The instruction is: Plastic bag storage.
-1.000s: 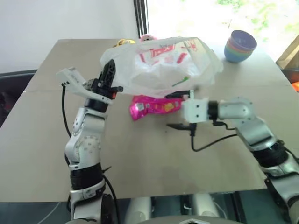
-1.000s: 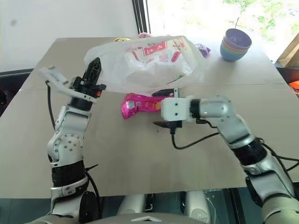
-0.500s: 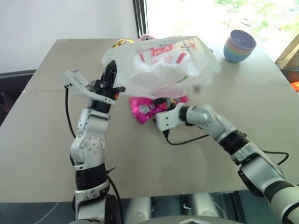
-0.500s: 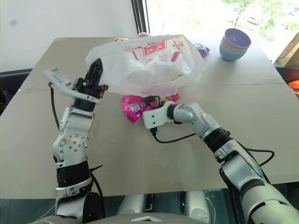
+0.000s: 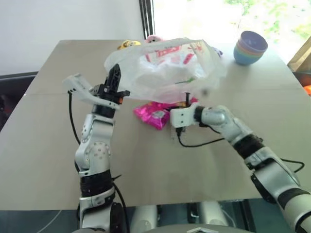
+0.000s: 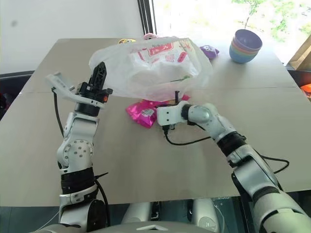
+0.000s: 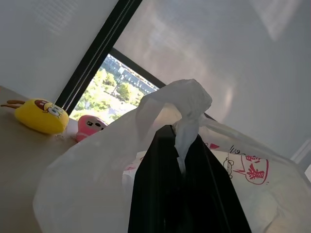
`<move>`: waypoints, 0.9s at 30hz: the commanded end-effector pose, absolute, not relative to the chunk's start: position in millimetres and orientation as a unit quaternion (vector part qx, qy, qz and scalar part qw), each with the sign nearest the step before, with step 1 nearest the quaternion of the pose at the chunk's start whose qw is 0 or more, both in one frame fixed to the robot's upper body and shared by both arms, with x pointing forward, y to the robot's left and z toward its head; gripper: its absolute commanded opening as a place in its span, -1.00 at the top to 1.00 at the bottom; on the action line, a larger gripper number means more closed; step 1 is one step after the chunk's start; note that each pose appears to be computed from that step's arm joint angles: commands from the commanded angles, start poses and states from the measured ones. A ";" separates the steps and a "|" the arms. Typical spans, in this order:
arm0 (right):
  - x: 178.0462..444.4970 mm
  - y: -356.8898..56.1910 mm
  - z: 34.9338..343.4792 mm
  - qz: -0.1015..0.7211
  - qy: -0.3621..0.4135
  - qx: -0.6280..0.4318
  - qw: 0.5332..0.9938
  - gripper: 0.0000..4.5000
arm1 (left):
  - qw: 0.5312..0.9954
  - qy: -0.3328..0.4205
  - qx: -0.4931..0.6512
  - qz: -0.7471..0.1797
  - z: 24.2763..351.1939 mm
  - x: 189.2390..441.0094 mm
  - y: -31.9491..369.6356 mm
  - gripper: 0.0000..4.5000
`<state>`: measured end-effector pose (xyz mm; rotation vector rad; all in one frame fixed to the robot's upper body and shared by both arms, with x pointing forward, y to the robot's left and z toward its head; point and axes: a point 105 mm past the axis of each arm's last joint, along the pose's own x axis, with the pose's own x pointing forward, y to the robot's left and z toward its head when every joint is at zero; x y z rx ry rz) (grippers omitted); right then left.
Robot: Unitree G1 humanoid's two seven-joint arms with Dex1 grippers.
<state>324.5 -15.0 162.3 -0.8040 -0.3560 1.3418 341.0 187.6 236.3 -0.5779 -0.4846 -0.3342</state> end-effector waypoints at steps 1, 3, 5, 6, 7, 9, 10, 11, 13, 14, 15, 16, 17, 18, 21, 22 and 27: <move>280.8 -21.1 226.2 0.676 -0.204 -0.225 0.672 0.99 | 0.912 -0.254 -0.274 -0.170 245.2 335.2 185.7 1.00; 274.3 -25.9 256.0 0.674 -0.235 -0.177 0.677 0.99 | 0.912 -0.254 -0.274 -0.170 245.2 334.7 185.5 1.00; 274.4 -29.3 282.4 0.660 -0.266 -0.135 0.690 0.99 | 0.912 -0.253 -0.274 -0.171 245.2 334.4 185.3 1.00; 276.5 -30.5 291.3 0.649 -0.278 -0.125 0.696 0.99 | 0.912 -0.252 -0.273 -0.171 245.1 334.4 185.0 1.00; 280.5 -31.3 297.5 0.637 -0.288 -0.121 0.705 0.99 | 0.912 -0.252 -0.273 -0.172 245.2 334.5 184.7 1.00; 289.5 -32.6 304.2 0.612 -0.300 -0.128 0.720 0.99 | 0.913 -0.252 -0.272 -0.172 245.6 334.4 184.4 1.00; 294.8 -33.6 306.0 0.600 -0.304 -0.134 0.728 0.99 | 0.913 -0.252 -0.272 -0.172 245.8 334.3 184.5 1.00; 302.3 -35.2 307.3 0.582 -0.306 -0.144 0.739 0.99 | 0.913 -0.252 -0.272 -0.172 246.1 334.2 184.9 1.00; 319.8 -38.5 305.8 0.541 -0.308 -0.184 0.760 0.99 | 0.913 -0.253 -0.272 -0.172 246.2 333.9 185.2 1.00; 326.5 -39.5 303.5 0.526 -0.308 -0.207 0.766 0.99 | 0.913 -0.253 -0.272 -0.171 246.2 333.8 185.1 1.00; 332.2 -38.7 295.8 0.517 -0.304 -0.247 0.761 0.99 | 0.912 -0.253 -0.273 -0.171 246.0 333.7 184.7 1.00; 335.5 -37.9 289.9 0.513 -0.302 -0.275 0.755 0.99 | 0.912 -0.253 -0.273 -0.171 245.9 333.6 184.5 1.00; 337.8 -37.0 284.9 0.512 -0.298 -0.289 0.752 0.99 | 0.912 -0.252 -0.274 -0.172 245.7 333.6 184.0 1.00; 342.2 -36.9 281.4 0.505 -0.294 -0.298 0.755 0.99 | 0.912 -0.252 -0.274 -0.172 245.6 333.6 183.5 1.00; 367.4 -36.3 272.7 0.440 -0.288 -0.381 0.760 0.99 | 0.911 -0.253 -0.274 -0.174 246.2 333.8 182.4 1.00; 376.3 -35.9 271.0 0.415 -0.289 -0.414 0.757 0.99 | 0.911 -0.254 -0.274 -0.174 246.2 333.9 182.6 1.00; 390.0 -2.7 262.1 0.376 -0.306 -0.502 0.716 0.75 | 0.911 -0.254 -0.273 -0.174 245.6 334.6 183.5 1.00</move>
